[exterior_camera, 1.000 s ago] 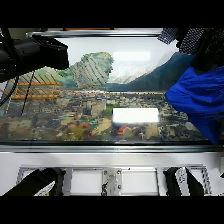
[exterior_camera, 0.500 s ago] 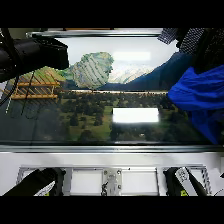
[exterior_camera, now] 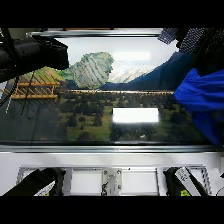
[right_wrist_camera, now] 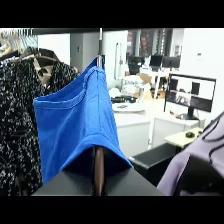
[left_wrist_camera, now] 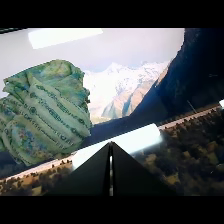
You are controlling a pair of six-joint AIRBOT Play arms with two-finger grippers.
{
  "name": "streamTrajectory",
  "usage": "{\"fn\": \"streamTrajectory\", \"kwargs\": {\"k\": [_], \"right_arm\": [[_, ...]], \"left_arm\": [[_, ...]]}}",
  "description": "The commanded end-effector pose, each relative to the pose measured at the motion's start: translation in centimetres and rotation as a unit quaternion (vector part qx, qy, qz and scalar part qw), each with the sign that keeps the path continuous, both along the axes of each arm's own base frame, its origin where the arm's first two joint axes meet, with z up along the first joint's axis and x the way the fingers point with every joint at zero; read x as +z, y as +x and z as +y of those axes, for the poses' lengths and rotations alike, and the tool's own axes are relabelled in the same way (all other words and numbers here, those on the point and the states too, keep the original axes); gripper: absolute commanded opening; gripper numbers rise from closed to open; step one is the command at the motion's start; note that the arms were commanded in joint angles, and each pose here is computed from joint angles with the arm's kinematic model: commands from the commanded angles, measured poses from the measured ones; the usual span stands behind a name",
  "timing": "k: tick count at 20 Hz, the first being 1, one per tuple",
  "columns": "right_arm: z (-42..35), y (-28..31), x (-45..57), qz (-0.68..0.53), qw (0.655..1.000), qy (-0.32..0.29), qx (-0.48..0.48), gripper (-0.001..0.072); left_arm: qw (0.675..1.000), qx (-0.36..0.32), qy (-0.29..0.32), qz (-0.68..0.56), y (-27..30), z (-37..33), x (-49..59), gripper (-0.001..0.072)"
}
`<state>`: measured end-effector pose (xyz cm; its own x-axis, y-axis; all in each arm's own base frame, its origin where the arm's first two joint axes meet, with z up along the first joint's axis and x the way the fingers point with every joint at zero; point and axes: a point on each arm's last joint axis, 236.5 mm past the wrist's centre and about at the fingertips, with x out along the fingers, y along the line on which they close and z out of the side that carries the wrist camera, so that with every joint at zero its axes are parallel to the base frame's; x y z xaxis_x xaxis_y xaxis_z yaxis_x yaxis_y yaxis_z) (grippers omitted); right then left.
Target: Fold the clothes and pants, and hang the long-sleeved shirts on hangers.
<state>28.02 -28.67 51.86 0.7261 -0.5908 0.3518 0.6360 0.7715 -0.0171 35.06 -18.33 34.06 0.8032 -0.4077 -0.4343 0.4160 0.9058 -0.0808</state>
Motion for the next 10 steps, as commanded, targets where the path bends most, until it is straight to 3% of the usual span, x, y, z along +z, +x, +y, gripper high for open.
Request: {"fn": "streamTrajectory", "kwargs": {"k": [1,4,10], "right_arm": [[1.2,-1.2,2.2,-0.012,1.000,-0.022,-0.007,0.0006],[1.2,-1.3,1.7,0.010,0.999,-0.029,-0.018,0.0005],[-0.7,-2.6,-0.1,0.035,0.997,0.013,-0.065,0.0006]], "left_arm": [[1.000,0.000,0.000,0.000,0.0,0.0,0.0,0.0009],[1.000,0.000,0.001,0.000,0.0,0.0,0.0,0.0009],[1.000,0.000,0.001,0.001,0.0,0.0,0.0,0.0010]]}}
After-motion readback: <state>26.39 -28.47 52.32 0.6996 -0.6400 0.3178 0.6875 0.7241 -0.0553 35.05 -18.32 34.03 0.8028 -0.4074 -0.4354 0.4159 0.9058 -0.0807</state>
